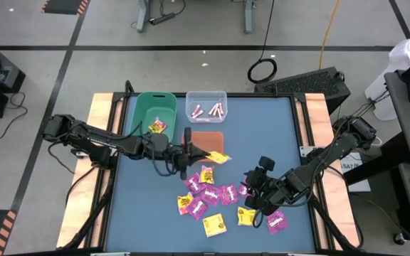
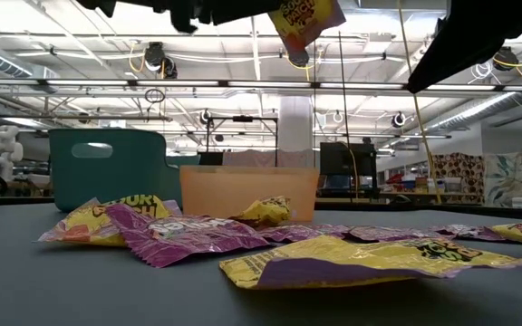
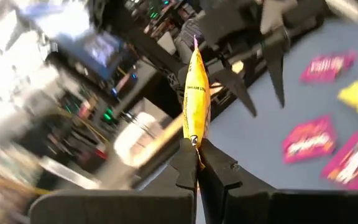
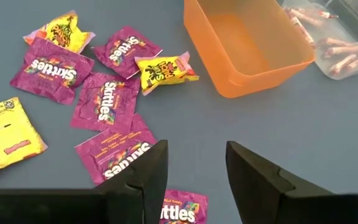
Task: Sort candy
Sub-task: Put the yellow candy into the green bin
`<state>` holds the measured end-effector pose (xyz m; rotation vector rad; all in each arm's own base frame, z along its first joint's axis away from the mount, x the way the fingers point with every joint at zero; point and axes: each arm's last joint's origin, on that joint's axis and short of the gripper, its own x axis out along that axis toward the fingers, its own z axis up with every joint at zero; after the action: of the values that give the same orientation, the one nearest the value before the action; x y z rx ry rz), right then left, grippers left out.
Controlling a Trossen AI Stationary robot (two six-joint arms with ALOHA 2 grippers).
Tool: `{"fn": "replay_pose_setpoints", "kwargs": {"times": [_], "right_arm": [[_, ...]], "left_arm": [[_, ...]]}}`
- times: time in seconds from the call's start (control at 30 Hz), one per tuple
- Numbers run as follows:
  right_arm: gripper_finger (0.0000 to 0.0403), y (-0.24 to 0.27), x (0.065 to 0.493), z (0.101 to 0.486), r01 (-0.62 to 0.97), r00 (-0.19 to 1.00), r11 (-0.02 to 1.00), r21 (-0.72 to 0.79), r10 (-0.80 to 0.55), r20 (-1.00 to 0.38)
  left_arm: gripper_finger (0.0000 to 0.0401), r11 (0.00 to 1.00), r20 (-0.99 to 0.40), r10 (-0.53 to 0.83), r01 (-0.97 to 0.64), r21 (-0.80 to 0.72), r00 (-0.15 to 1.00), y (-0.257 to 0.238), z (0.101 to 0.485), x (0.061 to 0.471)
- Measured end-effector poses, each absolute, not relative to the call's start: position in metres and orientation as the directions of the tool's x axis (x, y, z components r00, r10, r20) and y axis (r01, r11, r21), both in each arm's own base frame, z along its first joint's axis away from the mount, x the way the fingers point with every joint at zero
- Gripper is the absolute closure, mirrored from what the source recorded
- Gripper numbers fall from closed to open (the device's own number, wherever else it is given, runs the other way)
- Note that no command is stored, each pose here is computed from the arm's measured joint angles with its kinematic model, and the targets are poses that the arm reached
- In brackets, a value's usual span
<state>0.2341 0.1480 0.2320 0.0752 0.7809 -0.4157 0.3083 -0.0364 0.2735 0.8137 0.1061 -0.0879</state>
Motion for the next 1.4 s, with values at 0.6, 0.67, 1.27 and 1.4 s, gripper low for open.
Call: {"fn": "replay_pose_setpoints", "kwargs": {"times": [0.6, 0.67, 1.27, 1.4], "right_arm": [[0.0250, 0.147, 0.234, 0.232, 0.349, 0.635, 0.927, -0.141, -0.344, -0.691], [0.0250, 0.147, 0.234, 0.232, 0.348, 0.638, 0.925, -0.153, -0.353, -0.685], [0.0250, 0.145, 0.234, 0.234, 0.365, 0.649, 0.907, -0.209, -0.409, -0.641], [0.0250, 0.145, 0.234, 0.234, 0.373, 0.653, 0.900, -0.224, -0.426, -0.626]], "left_arm": [[0.0395, 0.626, -0.102, 0.647, -0.450, 0.637, 0.755, 0.010, 0.284, 0.293], [0.0395, 0.617, -0.123, 0.685, -0.481, 0.623, 0.718, 0.024, 0.289, 0.284], [0.0395, 0.574, -0.615, 0.731, -0.755, 0.317, 0.297, 0.110, 0.254, 0.209], [0.0395, 0.584, -0.708, 0.663, -0.760, 0.285, 0.244, 0.107, 0.246, 0.200]]}}
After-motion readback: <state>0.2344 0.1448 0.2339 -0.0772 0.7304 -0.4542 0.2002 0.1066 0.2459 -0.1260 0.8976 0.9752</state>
